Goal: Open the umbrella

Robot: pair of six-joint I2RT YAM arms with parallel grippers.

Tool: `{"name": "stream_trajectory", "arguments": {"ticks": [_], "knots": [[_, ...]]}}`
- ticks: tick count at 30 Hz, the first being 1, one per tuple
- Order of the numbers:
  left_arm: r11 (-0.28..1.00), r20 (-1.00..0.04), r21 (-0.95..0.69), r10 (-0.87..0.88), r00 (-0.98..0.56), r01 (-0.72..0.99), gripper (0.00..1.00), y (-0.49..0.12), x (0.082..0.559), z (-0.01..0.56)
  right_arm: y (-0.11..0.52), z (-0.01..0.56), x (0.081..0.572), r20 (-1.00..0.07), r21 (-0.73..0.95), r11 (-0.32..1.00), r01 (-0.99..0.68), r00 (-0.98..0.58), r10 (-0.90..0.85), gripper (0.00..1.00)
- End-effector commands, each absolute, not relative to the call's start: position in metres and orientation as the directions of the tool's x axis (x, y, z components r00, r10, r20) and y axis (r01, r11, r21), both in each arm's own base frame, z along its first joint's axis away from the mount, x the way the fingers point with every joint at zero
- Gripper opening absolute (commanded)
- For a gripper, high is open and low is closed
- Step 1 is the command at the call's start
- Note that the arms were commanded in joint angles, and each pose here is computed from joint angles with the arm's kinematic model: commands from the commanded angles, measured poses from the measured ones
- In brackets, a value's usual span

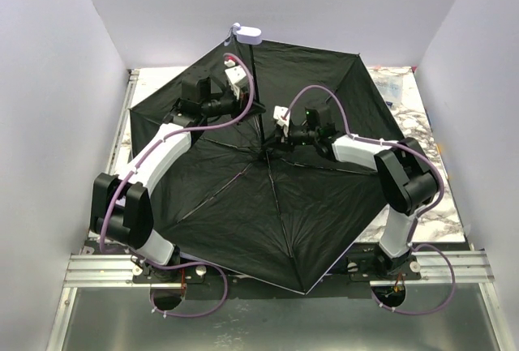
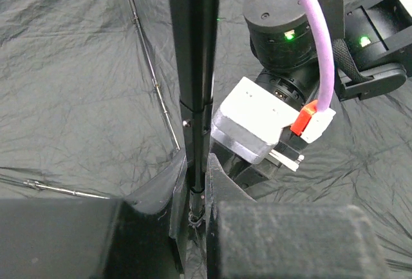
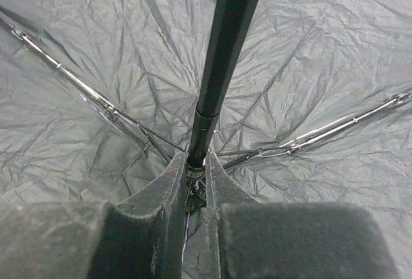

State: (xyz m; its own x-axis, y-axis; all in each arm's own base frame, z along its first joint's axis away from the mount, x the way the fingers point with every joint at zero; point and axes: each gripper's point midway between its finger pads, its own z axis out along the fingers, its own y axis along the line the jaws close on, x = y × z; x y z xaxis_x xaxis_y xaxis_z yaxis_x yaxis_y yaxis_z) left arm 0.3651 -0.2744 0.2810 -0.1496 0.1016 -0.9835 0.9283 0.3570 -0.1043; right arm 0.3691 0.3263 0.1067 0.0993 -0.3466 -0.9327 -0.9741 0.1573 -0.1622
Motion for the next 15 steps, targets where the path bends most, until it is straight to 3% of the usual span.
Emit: {"name": "stream_trajectory", "arguments": {"ticks": [1, 15], "knots": [[0.233, -0.997, -0.075, -0.021, -0.072, 0.970, 0.00, -0.281, 0.348, 0.336, 0.304, 0.027, 0.349, -0.870, 0.047, 0.233, -0.971, -0.155, -0.468, 0.15], [0.222, -0.995, -0.069, -0.082, -0.052, 0.973, 0.00, -0.275, 0.343, 0.358, 0.312, -0.017, 0.328, -0.768, 0.139, 0.269, -0.953, -0.275, -0.579, 0.13]]}}
